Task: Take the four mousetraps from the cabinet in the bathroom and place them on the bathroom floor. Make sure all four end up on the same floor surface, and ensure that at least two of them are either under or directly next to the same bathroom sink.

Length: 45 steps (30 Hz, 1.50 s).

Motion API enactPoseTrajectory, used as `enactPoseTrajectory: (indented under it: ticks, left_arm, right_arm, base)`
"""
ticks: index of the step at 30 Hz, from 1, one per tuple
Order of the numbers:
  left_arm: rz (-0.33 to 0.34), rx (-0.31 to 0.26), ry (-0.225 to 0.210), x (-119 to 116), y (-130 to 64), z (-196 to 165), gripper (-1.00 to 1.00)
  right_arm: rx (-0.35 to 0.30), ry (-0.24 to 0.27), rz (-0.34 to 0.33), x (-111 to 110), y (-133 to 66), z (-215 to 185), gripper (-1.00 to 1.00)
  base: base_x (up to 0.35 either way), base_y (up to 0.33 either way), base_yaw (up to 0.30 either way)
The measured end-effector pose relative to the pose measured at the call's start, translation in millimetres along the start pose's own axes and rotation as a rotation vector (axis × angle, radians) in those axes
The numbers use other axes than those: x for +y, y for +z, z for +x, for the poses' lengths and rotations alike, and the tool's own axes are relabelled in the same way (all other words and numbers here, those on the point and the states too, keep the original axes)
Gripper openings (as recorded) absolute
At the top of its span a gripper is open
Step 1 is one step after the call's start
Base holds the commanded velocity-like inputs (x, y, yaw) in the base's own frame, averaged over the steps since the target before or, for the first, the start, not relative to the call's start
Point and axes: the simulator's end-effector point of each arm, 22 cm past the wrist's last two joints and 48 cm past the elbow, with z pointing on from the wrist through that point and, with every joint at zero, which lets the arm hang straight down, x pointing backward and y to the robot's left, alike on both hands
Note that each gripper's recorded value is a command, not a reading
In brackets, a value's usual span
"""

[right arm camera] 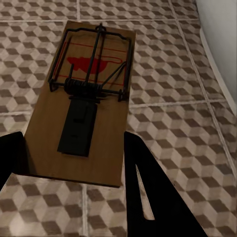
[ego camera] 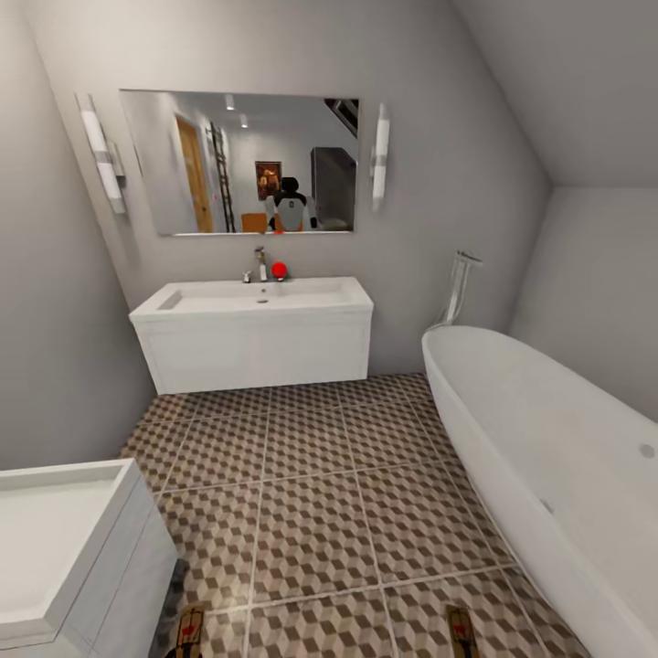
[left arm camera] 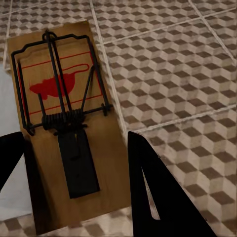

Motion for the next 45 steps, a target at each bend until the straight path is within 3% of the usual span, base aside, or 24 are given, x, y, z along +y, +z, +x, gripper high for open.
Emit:
enactPoseTrajectory:
  ticks: [10, 31, 45]
  left_arm:
    - [0.0, 0.0, 0.0, 0.0, 0.0, 0.0, -1.0]
    - [0.0, 0.0, 0.0, 0.0, 0.0, 0.0, -1.0]
    - [0.0, 0.0, 0.0, 0.0, 0.0, 0.0, -1.0]
  right_arm:
    - [0.0, -0.001, -0.001, 0.2, 0.0, 0.0, -1.0]
    - [0.0, -0.001, -0.001, 0.3, 0.2, -0.3, -1.0]
    - [0.0, -0.001, -0.001, 0.2, 0.0, 0.1, -1.0]
  base:
    - [0.329, -0.093, 0.013]
    - [0.329, -0.09, 0.146]
    - [0.329, -0.008, 0.015]
